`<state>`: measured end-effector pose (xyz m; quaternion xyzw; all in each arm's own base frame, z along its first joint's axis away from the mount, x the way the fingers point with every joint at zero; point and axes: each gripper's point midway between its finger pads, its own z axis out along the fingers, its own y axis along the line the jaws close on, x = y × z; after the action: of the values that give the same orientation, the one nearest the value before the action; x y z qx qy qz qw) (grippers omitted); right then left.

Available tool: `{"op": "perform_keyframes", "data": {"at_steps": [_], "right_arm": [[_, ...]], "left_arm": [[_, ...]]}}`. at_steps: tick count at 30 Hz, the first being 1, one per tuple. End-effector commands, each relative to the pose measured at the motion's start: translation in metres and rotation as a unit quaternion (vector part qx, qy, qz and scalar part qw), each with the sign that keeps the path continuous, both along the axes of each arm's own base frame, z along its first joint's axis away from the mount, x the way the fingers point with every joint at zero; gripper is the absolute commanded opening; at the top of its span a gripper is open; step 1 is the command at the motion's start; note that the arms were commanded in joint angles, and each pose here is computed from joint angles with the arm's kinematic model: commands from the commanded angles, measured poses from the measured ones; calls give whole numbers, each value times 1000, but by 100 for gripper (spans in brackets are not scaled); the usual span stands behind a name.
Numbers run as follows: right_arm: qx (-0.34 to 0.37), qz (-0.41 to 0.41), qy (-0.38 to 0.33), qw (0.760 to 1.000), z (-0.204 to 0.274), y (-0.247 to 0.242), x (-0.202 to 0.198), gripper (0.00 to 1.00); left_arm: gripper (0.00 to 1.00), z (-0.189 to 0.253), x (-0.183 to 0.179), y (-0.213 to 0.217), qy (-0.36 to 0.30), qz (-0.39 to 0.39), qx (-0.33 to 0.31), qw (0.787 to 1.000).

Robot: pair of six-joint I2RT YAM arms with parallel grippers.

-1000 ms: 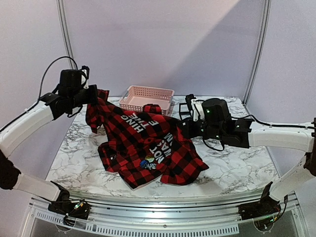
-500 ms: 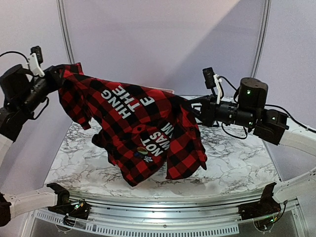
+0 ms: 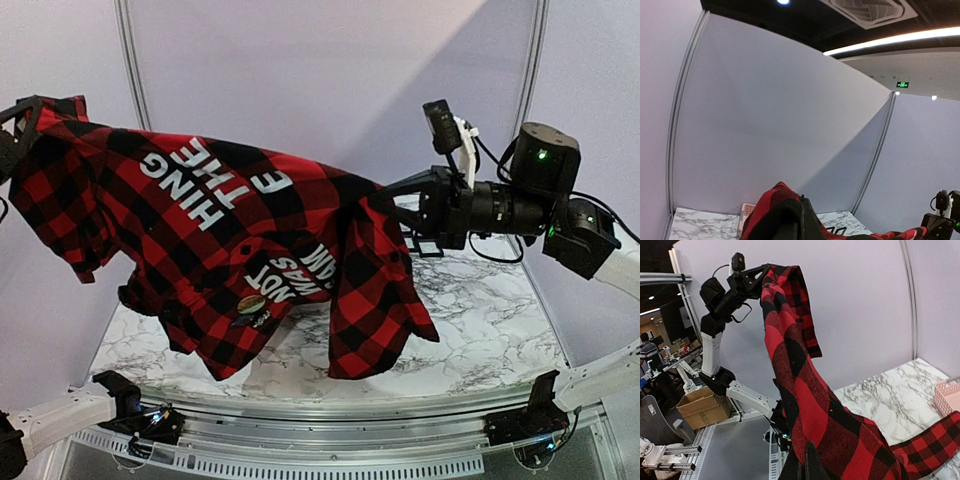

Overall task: Remove the brooch from the garment
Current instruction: Pick up the crumped clothing from the center of the board, then flatten out the crumpled clothing at the center of the board.

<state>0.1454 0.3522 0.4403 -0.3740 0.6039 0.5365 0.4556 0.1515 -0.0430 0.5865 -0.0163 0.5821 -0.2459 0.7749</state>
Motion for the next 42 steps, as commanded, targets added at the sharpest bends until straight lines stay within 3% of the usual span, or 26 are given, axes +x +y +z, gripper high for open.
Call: {"op": "perform_keyframes", "data": {"at_steps": [1,5,8,14,19,30,36,39,42], "right_arm": [[60,45,-54,996,57,-18,-28,0],[95,56,-80,991,70,-30,-40,0],[104,24,-76,991,59,-35,-31,0],[38,-82,-12,996,-1,-18,21,0],[-34,-162,46,985,-66,-6,61,0],[-177,-384,101,901,-180,-27,139,0],[-225,-416,171,864,-241,-39,162,2],[-235,-408,199,859,-259,-37,165,7],[-236,-398,218,859,-269,-34,164,19]], "left_arm": [[0,35,-21,8,-27,5,-1,1000],[0,52,-34,8,-49,-5,0,999],[0,46,-24,4,-40,-9,2,999],[0,-10,45,-27,43,-31,12,999],[0,-65,100,-42,112,-18,25,993],[0,-190,211,-60,235,46,86,967],[0,-252,261,-69,308,72,118,941],[14,-273,274,-75,329,64,129,933],[50,-282,276,-76,337,63,132,930]]}}
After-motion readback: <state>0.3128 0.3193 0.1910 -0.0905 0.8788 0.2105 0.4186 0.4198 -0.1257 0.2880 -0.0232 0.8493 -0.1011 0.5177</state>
